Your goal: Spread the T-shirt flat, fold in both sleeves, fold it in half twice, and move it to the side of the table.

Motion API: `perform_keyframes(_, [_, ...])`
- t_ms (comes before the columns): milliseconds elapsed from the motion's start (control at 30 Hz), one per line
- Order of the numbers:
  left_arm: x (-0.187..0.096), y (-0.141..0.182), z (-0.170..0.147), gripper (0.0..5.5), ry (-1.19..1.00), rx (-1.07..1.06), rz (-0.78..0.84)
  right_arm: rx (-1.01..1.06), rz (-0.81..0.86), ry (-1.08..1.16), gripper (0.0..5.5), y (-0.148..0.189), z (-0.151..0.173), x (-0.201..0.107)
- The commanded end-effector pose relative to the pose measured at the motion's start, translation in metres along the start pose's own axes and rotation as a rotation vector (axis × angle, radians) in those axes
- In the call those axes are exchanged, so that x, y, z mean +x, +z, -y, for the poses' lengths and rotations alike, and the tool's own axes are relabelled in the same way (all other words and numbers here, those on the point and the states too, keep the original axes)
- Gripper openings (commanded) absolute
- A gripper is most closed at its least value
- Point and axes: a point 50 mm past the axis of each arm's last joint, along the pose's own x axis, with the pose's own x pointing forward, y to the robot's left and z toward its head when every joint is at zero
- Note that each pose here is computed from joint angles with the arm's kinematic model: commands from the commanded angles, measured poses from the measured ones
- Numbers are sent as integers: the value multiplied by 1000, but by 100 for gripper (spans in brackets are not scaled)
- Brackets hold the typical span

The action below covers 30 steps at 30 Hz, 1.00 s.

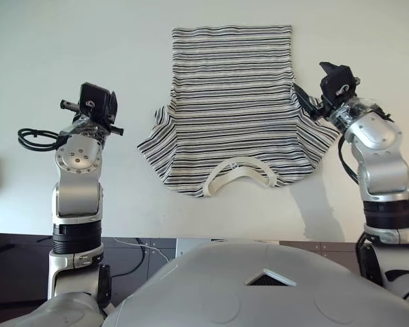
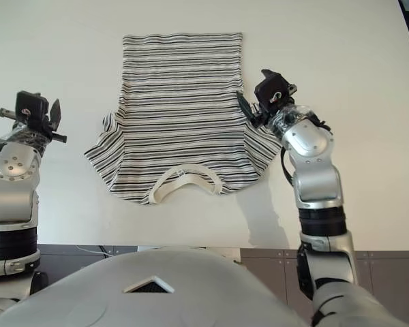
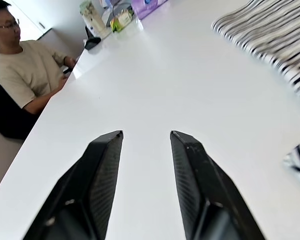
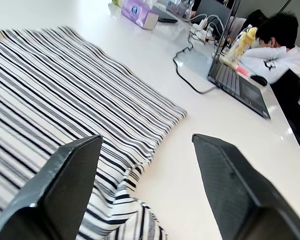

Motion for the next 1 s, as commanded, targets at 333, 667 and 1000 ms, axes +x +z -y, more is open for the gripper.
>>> perform_keyframes(333, [-63,-58,-13,174,-202,487,-12,-183,-269,188,330,-38,-71,-56])
perform_keyframes(667, [-69,-94,9,204,-532,1065,111,-125,135,-319,334,40,-15,-23])
perform_keyframes(1000, [-54,-86,26,261,-665,1066,141,-110,144,-332,334,41,-22,-16])
